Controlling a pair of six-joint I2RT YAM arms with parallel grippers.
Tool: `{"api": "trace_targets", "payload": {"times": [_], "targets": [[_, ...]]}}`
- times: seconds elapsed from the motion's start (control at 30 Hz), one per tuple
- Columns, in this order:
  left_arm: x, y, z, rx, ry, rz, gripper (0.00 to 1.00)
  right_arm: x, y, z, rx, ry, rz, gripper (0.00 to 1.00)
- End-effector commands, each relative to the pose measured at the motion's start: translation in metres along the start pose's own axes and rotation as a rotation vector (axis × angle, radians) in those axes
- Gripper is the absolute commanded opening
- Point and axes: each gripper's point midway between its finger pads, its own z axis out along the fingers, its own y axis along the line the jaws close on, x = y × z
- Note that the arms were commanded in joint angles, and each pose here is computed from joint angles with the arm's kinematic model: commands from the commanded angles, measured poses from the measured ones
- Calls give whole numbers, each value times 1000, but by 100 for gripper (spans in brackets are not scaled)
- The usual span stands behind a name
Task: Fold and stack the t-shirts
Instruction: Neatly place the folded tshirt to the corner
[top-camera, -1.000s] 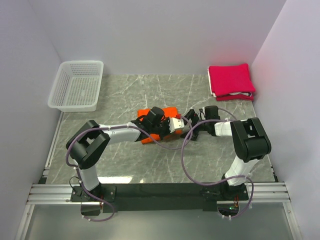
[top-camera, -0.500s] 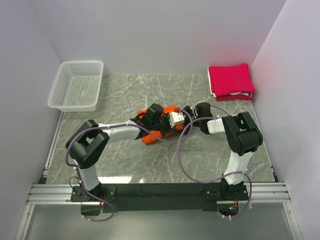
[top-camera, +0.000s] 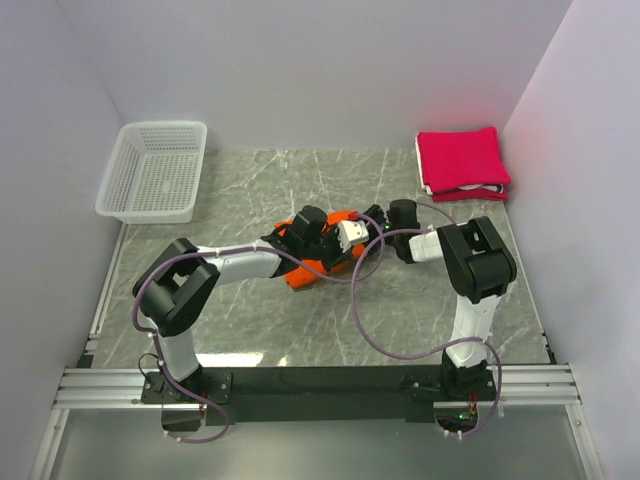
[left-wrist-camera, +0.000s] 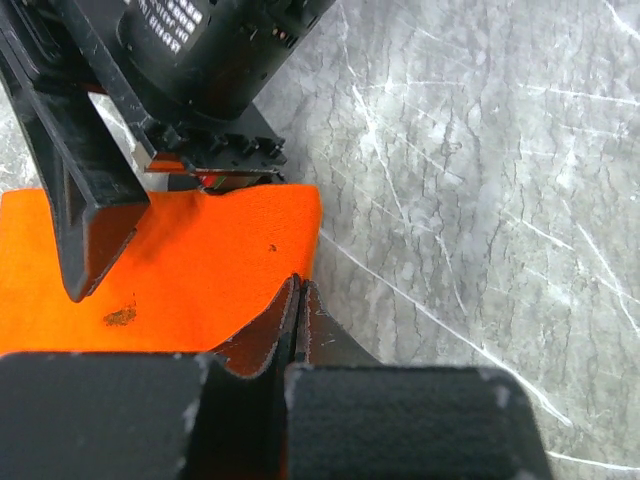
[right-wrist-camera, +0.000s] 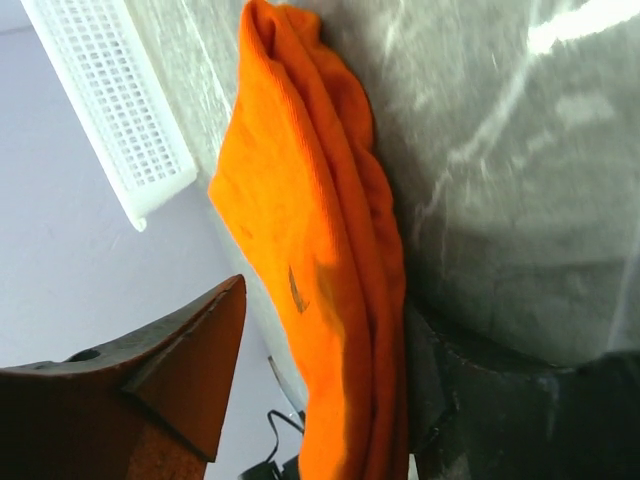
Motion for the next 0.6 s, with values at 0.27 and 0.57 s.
{"api": "trace_targets", "payload": {"times": [0.27, 0.57], "targets": [[-35, 8, 2, 4, -103, 20, 1, -17, -28, 23, 102, -68, -90, 40], [-49, 40, -43, -22, -113, -147, 28, -48, 17, 8, 133, -99, -416, 0]]}}
